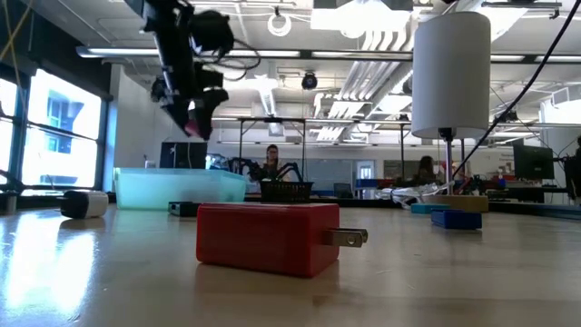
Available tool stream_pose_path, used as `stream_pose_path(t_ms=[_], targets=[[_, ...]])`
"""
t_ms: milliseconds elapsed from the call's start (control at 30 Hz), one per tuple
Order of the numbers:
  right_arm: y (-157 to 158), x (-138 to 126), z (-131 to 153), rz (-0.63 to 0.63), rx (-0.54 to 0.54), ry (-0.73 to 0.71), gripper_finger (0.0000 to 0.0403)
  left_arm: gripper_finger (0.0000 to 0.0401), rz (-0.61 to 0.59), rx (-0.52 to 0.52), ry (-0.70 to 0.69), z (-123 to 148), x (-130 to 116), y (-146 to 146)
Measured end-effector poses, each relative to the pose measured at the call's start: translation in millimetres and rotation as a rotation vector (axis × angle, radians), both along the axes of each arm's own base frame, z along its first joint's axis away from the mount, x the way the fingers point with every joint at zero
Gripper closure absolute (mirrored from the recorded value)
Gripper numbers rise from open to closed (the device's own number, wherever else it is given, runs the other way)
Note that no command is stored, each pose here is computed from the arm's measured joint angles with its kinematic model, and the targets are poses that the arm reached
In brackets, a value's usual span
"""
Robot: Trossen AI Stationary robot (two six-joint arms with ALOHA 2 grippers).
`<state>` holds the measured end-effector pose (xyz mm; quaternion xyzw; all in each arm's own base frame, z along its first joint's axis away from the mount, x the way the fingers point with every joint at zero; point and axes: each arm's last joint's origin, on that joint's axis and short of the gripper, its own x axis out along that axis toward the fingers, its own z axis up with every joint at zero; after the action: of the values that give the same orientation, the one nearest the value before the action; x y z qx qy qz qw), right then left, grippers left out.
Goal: Pick & Place Office items
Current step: Put the pink charger adapter into the green bin
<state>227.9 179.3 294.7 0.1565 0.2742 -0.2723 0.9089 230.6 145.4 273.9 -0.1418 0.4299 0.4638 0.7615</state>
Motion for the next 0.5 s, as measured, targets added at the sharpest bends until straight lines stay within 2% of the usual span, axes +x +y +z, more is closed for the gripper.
stream_pose_path(t_ms=[133, 300, 500], targets=[[-1, 3, 1, -0.008, 0.018, -0.011, 0.0245, 0.0139, 0.158, -0.094, -0.084, -14, -10, 36], [-1, 5, 1, -0.012, 0.029, -0.025, 0.0245, 0.0139, 0.323, -0.158, -0.154, -36, -18, 73], [-1, 5, 1, -0.013, 0.026, -0.027, 0.0245, 0.0139, 0.374, -0.236, -0.192, -65, -17, 101]])
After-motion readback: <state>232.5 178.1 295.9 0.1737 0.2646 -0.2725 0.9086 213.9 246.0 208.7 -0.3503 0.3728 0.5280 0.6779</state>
